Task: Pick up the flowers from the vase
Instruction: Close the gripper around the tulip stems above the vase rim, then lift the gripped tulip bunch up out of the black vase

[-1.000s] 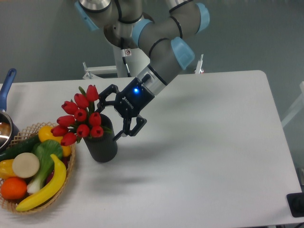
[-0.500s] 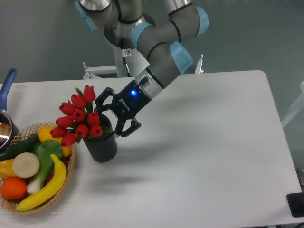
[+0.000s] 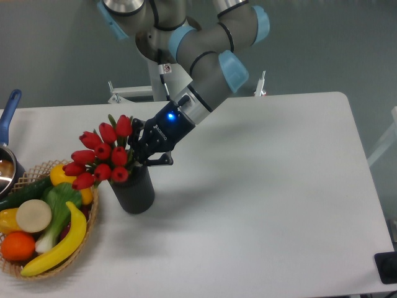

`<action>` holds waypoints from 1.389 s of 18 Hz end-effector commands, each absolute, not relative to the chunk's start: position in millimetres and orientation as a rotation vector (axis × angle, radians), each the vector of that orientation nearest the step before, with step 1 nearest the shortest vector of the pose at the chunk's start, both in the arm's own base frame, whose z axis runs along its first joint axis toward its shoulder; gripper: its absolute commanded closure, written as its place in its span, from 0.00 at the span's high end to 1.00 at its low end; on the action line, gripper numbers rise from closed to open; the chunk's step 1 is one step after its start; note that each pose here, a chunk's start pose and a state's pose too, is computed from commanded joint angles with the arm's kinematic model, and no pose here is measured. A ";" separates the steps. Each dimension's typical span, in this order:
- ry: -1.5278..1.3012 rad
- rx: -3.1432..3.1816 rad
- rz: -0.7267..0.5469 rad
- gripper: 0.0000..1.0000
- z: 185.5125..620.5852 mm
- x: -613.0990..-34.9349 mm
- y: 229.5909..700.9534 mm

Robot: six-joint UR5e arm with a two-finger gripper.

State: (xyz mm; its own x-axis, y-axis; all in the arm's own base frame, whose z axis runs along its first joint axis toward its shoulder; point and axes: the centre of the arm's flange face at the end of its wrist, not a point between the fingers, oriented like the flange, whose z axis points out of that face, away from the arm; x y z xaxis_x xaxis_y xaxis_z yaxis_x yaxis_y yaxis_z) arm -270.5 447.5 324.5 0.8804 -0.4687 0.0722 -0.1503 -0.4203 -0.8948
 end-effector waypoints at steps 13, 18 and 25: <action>0.324 -1.958 -0.365 0.00 388.5 -272.5 431.9; 0.166 -1.913 -0.406 0.00 441.0 -293.4 426.1; 0.033 -1.890 -0.464 0.00 479.7 -309.1 425.1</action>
State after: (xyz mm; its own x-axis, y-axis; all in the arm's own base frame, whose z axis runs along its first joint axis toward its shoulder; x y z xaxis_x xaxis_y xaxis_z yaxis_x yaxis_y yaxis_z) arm -309.1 425.1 479.7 0.9218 -0.2441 0.3010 0.1998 -0.3662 -0.9088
